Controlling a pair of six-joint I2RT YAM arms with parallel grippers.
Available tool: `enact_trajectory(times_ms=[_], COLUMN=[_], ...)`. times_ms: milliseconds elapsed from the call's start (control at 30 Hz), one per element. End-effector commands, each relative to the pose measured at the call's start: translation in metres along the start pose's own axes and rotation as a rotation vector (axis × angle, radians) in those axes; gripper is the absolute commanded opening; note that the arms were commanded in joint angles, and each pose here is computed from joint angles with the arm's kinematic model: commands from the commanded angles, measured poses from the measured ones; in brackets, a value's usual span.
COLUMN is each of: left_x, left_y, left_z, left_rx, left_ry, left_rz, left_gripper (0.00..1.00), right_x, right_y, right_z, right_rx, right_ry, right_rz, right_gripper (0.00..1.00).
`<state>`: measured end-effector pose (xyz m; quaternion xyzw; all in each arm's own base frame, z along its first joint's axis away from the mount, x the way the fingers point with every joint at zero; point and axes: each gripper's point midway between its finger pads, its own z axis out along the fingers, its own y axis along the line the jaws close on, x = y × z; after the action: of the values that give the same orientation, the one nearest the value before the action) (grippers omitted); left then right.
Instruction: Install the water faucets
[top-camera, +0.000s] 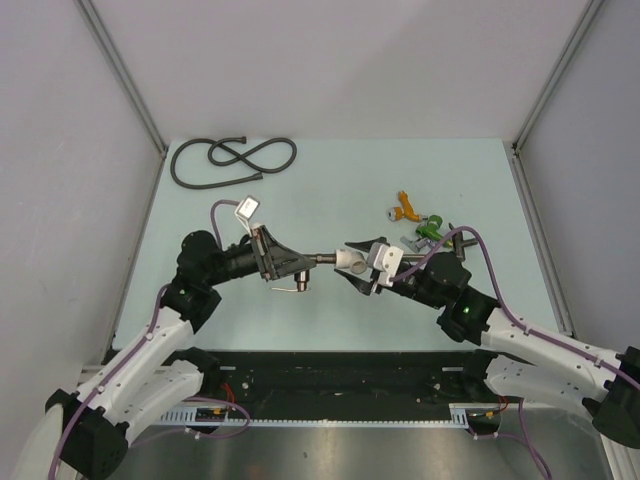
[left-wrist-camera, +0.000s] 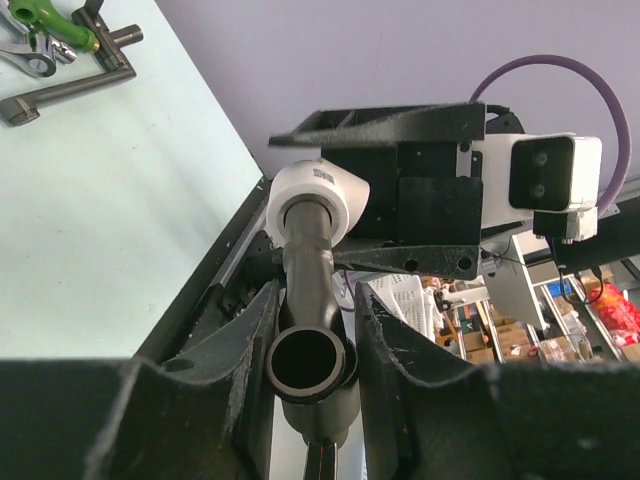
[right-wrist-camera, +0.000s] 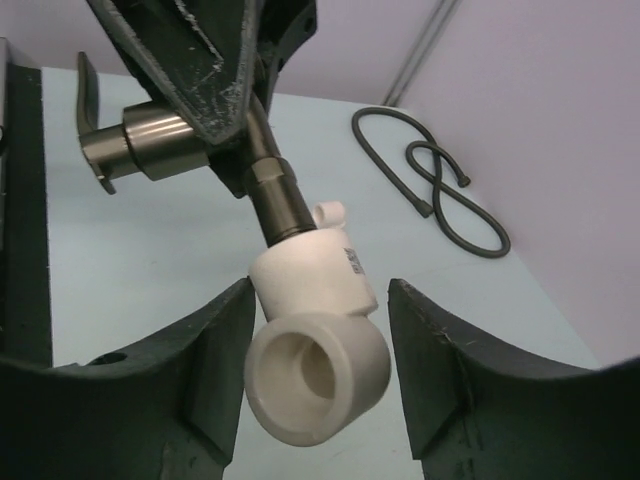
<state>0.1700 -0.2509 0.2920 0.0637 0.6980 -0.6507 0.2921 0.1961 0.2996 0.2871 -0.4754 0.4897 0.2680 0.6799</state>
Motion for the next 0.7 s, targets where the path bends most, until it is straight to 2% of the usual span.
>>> enact_trajectory(times_ms=[0,33,100,133,200,333,367,433,467,533,567,633,667], left_x=[-0.01,-0.011,-0.011,-0.012,-0.014,-0.023,-0.028,-0.033,-0.035,-0.033,-0.031,-0.021,-0.014], left_y=[-0.035,-0.037,-0.037,-0.039,-0.041,-0.054,-0.053,-0.05,-0.055,-0.054,-0.061,-0.063,-0.066], left_z=[-0.002,-0.002,-0.001,-0.002,-0.003,-0.013,-0.015,-0.021,-0.027,-0.032,-0.037,-0.04,-0.043], left_rx=[0.094,0.097,0.094,0.096,0.1,0.108,0.1,0.079,0.086,0.094,0.121,0.166,0.21], left_ry=[0.01,0.01,0.014,0.015,0.011,-0.06,-0.09,-0.143,-0.176,-0.187,-0.193,-0.172,-0.158], left_rz=[0.076,0.084,0.109,0.126,0.217,0.497,0.627,0.765,0.922,1.064,1.203,1.317,1.424], left_gripper=[0.0,0.0,0.01,0.0,0.01,0.02,0.02,0.01,0.0,0.0,0.0,0.0,0.01], right_x=[-0.021,-0.021,-0.019,-0.018,-0.02,-0.035,-0.038,-0.039,-0.046,-0.045,-0.054,-0.053,-0.055], right_y=[0.005,0.006,0.01,0.011,0.012,0.015,0.014,0.006,0.006,0.007,0.006,0.011,0.013], right_z=[0.0,0.001,0.003,0.004,0.004,0.003,0.002,0.003,0.004,0.006,0.008,0.01,0.01], right_rx=[-0.036,-0.039,-0.057,-0.065,-0.082,-0.178,-0.19,-0.209,-0.226,-0.267,-0.286,-0.337,-0.359], right_ry=[-0.082,-0.081,-0.078,-0.078,-0.092,-0.157,-0.164,-0.172,-0.176,-0.159,-0.161,-0.144,-0.144], right_rz=[-0.002,0.001,0.019,0.043,0.075,0.283,0.329,0.398,0.469,0.535,0.59,0.656,0.678], right_gripper=[0.53,0.41,0.25,0.09,0.0,0.0,0.0,0.0,0.0,0.0,0.0,0.0,0.0])
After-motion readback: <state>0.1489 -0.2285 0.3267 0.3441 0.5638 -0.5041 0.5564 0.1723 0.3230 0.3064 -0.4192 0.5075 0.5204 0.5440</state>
